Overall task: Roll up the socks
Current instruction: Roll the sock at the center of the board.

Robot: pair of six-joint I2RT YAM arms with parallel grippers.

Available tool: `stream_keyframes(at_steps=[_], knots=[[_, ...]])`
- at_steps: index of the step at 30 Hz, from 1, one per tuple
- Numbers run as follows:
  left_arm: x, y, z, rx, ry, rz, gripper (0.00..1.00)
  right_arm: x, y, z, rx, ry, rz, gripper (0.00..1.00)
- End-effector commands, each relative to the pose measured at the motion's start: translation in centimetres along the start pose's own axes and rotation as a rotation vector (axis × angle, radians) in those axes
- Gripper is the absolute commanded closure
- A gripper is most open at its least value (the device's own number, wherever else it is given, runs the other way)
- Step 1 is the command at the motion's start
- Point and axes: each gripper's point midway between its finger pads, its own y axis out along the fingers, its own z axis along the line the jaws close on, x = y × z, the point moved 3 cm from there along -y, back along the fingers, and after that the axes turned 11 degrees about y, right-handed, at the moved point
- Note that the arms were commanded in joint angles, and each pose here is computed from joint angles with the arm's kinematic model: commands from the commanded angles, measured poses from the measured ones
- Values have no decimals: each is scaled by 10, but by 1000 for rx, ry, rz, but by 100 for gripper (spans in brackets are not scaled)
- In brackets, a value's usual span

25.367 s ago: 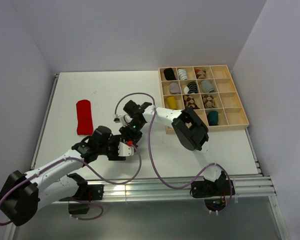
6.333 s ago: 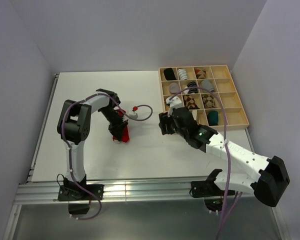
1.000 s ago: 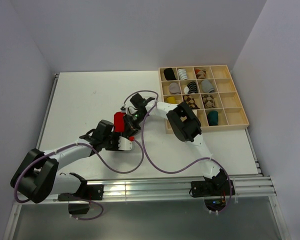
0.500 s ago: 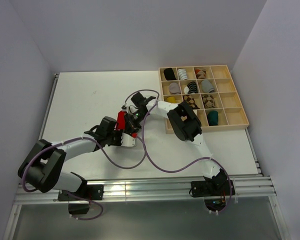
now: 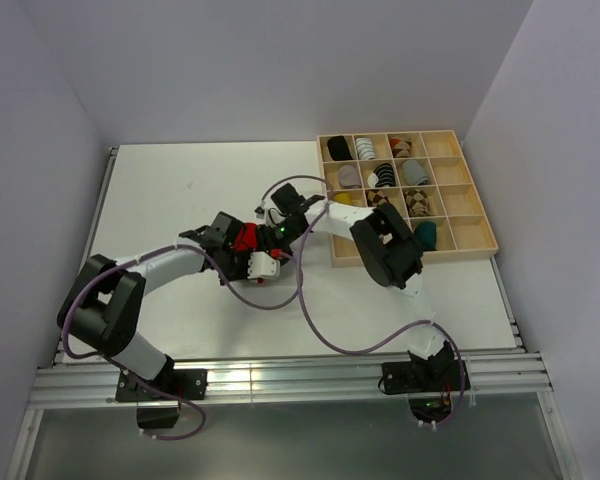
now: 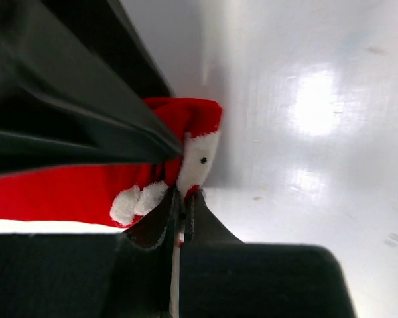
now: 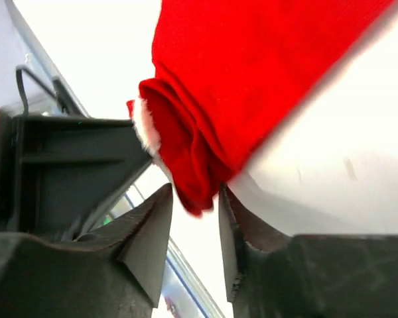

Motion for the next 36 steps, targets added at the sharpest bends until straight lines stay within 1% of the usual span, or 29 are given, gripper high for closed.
stream_keyframes(at_steps=[1,2,3,4,5,7,8,9,11,12,13,14,15,16,17,18,19,20,21,23,24,25,27,28,29,30,31,34,36], knots=[[10,-11,-35,-245,-161,-85,100,29,-40,16,-56,-58,-285,58],[7,-14,-33,-259,-186,-90,100,23,-51,18,-57,-60,-323,57],[8,-13,-29,-281,-199,-96,100,27,-57,19,-54,-63,-366,57],[7,-17,-36,-333,-225,-94,100,30,-63,18,-74,-45,-410,57],[7,-18,-37,-359,-244,-111,100,25,-66,13,-88,-31,-426,57],[6,-16,-32,-395,-271,-122,100,27,-83,20,-94,-37,-509,57],[6,-20,-31,-419,-289,-130,100,23,-84,13,-116,-19,-530,57],[2,-16,-32,-449,-314,-124,100,24,-96,22,-108,-43,-586,57],[1,-21,-27,-487,-343,-121,100,15,-99,12,-126,-30,-621,57],[0,-18,-30,-532,-374,-120,100,18,-106,12,-137,-39,-678,58],[-1,-19,-30,-555,-381,-129,100,9,-111,8,-151,-40,-702,58],[2,-22,-20,-559,-377,-145,100,6,-116,7,-160,-48,-731,59],[2,-24,-30,-640,-427,-143,100,8,-123,4,-177,-55,-790,59],[2,-25,-28,-659,-446,-145,100,-6,-126,-2,-192,-59,-805,59],[2,-27,-22,-665,-445,-155,100,-8,-129,-1,-183,-85,-831,60],[1,-28,-28,-729,-481,-150,100,-7,-135,1,-187,-112,-894,60],[-2,-26,-25,-731,-492,-146,100,-17,-139,-3,-203,-154,-919,60],[-4,-22,-25,-741,-516,-130,100,-23,-134,7,-189,-219,-931,60],[-6,-21,-26,-749,-518,-122,100,-26,-136,7,-221,-250,-966,59],[-9,-17,-27,-763,-536,-101,100,-35,-130,15,-266,-365,-970,58],[-11,-13,-30,-782,-548,-95,100,-46,-114,27,-265,-435,-931,58],[-13,-10,-31,-789,-554,-90,100,-46,-110,34,-292,-506,-930,58],[-16,-5,-35,-813,-581,-80,100,-59,-81,44,-301,-614,-854,58],[-16,-3,-35,-819,-591,-76,100,-59,-75,50,-314,-672,-843,58],[-18,0,-37,-832,-602,-71,100,-61,-67,55,-307,-709,-828,58],[-18,2,-37,-835,-609,-69,100,-67,-48,54,-319,-748,-786,58],[-18,2,-37,-839,-616,-73,100,-65,-43,61,-321,-789,-783,57],[-20,5,-38,-845,-622,-70,100,-70,-19,69,-307,-862,-722,57],[-22,5,-39,-850,-623,-64,100,-70,-9,77,-290,-906,-698,54]])
